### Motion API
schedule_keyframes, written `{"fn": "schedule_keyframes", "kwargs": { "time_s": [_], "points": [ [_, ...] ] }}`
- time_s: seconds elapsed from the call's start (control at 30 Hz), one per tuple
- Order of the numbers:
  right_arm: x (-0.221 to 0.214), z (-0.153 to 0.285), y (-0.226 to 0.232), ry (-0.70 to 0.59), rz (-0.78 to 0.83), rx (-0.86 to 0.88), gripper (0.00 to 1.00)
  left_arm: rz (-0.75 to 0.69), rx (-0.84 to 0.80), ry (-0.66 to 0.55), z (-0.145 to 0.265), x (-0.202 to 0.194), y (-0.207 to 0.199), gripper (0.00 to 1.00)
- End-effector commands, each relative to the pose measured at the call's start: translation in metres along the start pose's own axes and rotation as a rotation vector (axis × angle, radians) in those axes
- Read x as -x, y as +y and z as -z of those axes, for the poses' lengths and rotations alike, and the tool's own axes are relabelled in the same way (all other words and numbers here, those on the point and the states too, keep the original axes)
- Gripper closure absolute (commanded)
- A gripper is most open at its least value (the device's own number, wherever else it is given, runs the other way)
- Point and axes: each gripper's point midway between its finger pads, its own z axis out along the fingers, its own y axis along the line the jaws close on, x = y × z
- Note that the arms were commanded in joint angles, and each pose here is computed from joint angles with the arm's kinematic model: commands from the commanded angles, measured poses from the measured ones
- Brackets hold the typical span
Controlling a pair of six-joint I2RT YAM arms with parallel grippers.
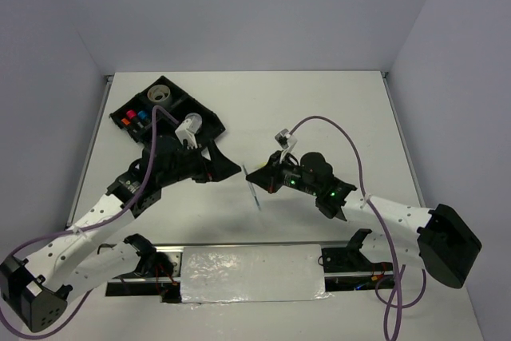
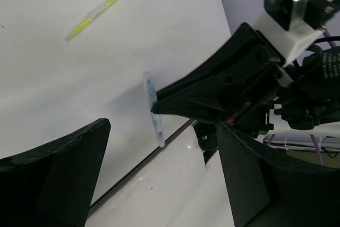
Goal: Sort the stationery into containers
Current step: Place the pen in the storage box.
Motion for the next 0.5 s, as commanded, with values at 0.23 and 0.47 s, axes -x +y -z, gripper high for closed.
{"fn": "schedule_keyframes", "kwargs": {
  "time_s": [0.23, 0.47],
  "points": [
    [0.053, 0.006, 0.084, -0.139, 0.099, 0.284, 0.98, 0.024, 0.014, -0.049, -0.01, 0.006, 0.001, 0.3],
    [0.057, 0.003, 0.101, -0.143, 0.105, 0.338, 0.97, 0.03, 0.026, -0.039, -0.013, 0.007, 0.001, 0.39]
  ]
}}
